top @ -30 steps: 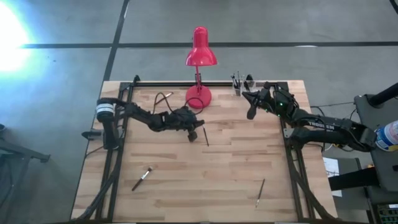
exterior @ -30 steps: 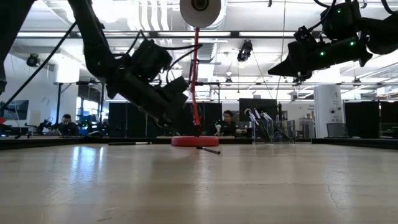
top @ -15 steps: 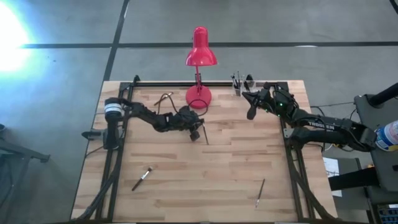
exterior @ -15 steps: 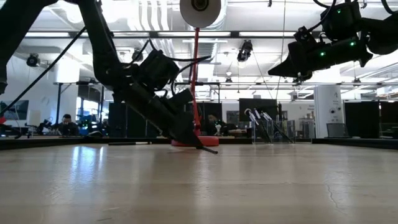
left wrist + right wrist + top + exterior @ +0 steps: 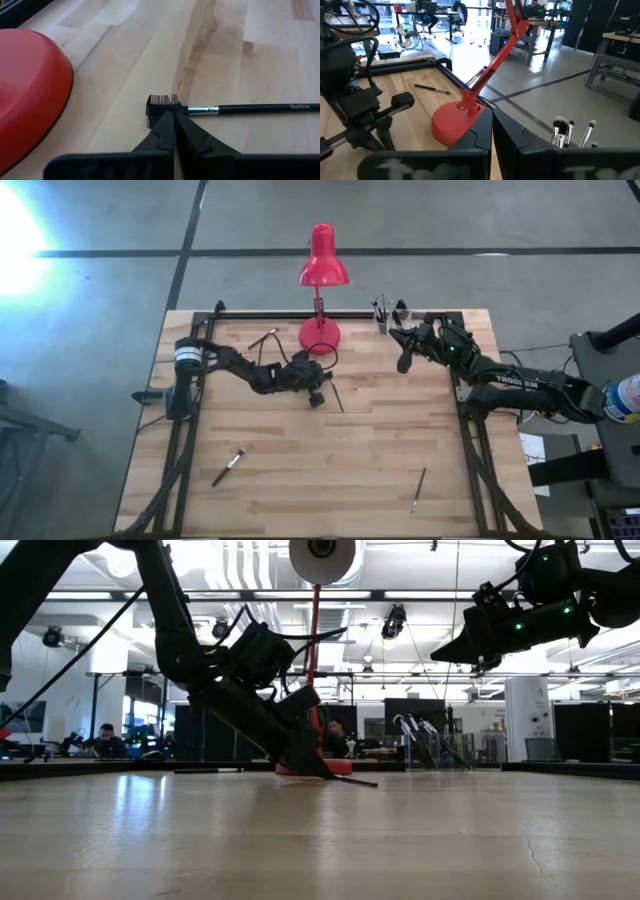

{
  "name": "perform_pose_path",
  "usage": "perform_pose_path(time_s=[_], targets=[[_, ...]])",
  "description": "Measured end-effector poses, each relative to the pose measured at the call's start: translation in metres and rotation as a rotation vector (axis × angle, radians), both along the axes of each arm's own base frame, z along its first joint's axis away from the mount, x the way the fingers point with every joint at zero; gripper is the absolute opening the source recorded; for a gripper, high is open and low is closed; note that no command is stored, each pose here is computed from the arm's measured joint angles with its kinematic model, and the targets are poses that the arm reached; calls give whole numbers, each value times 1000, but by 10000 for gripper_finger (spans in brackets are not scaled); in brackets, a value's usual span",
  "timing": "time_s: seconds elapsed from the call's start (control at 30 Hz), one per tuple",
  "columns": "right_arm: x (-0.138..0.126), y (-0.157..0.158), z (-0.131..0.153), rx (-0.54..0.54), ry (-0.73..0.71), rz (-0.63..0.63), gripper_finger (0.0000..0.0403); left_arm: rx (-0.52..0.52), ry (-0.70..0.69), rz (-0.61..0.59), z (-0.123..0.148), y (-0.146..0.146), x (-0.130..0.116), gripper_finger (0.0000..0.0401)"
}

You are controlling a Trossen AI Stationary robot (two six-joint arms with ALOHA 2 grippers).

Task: Sort items
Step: Put the black brow brush into the transparent organizer

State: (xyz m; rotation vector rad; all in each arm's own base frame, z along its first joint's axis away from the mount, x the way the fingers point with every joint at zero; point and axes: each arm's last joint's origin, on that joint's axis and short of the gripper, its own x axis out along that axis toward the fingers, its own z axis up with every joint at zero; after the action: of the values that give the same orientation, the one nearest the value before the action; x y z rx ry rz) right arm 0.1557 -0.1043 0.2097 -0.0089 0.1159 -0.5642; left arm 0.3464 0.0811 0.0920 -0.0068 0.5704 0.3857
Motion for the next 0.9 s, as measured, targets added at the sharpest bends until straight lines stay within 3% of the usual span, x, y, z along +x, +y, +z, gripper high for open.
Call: perform_pose_path(time_s=[0.17,0.43,0.57,0.9], targets=[[3,5,-3,28,20,29,9,13,0,30,1,-4,0,1],[27,31,-31,259,114,152,9,-22,-37,98,3,-12,1,0],[46,49,-53,318,196,131,10,-49,-54,122,3,-12,0,0],[98,82,-80,356,299,109,70,-100,-95,168,3,-16,0,0]])
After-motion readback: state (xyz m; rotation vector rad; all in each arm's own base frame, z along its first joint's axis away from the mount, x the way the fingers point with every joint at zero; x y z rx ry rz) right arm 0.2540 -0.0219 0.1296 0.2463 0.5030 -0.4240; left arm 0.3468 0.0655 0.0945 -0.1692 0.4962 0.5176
